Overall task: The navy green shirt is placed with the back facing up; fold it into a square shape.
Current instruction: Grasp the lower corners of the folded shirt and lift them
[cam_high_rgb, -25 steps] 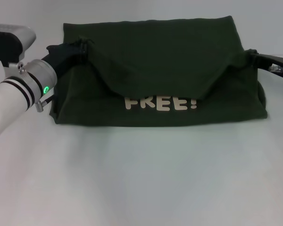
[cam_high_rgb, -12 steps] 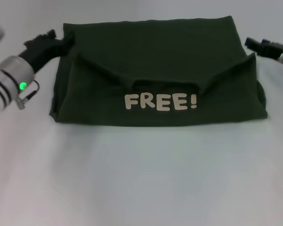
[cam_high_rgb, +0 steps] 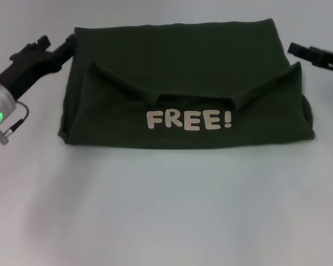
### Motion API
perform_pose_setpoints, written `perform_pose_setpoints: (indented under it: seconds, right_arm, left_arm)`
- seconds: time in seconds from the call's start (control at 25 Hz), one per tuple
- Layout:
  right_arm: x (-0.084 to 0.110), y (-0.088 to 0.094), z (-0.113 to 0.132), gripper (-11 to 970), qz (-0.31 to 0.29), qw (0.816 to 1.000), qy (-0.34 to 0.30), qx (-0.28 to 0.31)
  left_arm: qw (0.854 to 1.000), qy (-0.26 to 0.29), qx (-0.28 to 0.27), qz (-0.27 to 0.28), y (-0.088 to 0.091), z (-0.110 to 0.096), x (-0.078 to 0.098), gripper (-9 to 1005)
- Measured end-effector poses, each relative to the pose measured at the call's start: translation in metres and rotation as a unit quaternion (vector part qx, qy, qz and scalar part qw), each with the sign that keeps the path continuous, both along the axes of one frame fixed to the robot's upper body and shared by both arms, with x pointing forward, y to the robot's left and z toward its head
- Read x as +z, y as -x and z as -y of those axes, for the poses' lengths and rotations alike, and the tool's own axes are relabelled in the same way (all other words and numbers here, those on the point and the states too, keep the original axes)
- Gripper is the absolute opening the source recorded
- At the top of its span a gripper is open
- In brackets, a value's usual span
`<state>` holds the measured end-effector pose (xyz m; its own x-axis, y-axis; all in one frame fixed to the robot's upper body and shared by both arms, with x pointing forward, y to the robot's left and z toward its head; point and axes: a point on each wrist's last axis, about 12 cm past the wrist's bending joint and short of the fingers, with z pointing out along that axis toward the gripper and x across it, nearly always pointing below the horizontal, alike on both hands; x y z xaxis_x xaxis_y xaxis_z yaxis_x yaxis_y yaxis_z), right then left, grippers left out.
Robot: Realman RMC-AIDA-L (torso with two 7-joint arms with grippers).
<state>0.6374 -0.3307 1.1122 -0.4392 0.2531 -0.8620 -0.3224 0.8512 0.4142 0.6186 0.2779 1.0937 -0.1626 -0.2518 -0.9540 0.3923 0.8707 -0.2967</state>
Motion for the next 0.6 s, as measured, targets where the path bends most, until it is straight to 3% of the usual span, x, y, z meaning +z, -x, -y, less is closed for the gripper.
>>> perform_pose_setpoints:
  seconds: [0.32, 0.6]
  right_arm:
    - [0.000, 0.037, 0.021, 690, -0.047, 0.995, -0.063, 0.064]
    - [-0.010, 0.057, 0.034, 690, -0.071, 0.992, -0.091, 0.058]
  left_arm:
    - [0.997, -0.033, -0.068, 0.000, 0.038, -0.007, -0.017, 768]
    - [0.993, -0.085, -0.082, -0.010, 0.058, -0.014, -0.032, 769]
